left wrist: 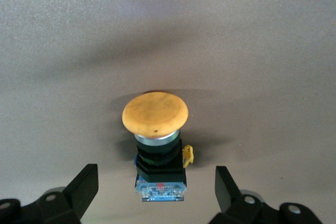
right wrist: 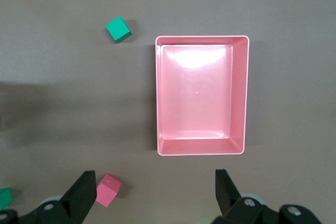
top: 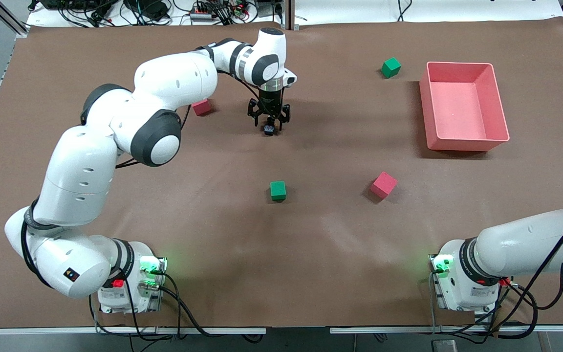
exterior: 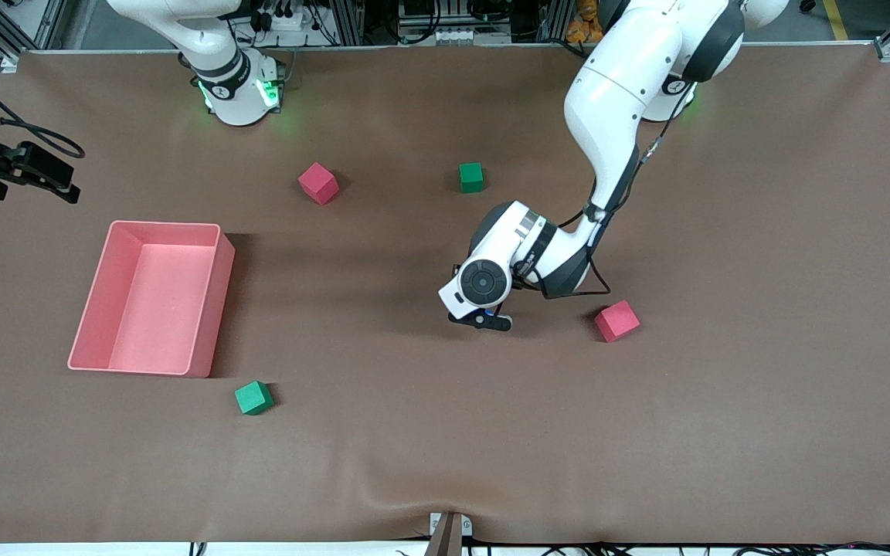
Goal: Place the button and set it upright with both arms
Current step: 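Lower the left gripper and grasp the button body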
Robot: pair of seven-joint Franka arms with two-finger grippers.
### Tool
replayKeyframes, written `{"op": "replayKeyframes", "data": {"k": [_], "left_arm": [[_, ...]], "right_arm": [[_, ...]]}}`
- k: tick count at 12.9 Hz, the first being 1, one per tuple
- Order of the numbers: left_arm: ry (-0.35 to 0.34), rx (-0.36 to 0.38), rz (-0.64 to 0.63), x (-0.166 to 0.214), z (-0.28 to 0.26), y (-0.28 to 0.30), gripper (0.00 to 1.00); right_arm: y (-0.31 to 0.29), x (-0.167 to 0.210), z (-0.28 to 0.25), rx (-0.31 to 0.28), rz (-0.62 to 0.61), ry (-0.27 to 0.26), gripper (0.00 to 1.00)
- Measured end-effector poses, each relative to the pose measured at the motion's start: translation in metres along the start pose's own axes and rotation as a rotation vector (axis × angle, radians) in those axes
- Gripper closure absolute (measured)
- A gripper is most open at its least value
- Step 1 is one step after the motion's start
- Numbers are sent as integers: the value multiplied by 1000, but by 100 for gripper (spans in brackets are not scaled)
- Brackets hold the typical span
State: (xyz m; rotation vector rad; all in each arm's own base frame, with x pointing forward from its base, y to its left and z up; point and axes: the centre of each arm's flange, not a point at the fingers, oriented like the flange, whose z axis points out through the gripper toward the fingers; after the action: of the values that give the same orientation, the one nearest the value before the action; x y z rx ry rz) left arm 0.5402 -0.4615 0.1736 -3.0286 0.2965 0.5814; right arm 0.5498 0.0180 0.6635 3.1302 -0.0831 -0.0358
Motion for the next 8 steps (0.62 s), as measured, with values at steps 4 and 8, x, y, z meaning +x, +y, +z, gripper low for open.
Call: {"op": "replayKeyframes", "data": {"k": [4,8], "left_arm": [[-3,0,0,0,1,0,16],[-2,-1,-1,0,1,0,22]], "right_arm": [[0,0,0,0,1,0,0],[3,1,0,0,6,-1,0]]}}
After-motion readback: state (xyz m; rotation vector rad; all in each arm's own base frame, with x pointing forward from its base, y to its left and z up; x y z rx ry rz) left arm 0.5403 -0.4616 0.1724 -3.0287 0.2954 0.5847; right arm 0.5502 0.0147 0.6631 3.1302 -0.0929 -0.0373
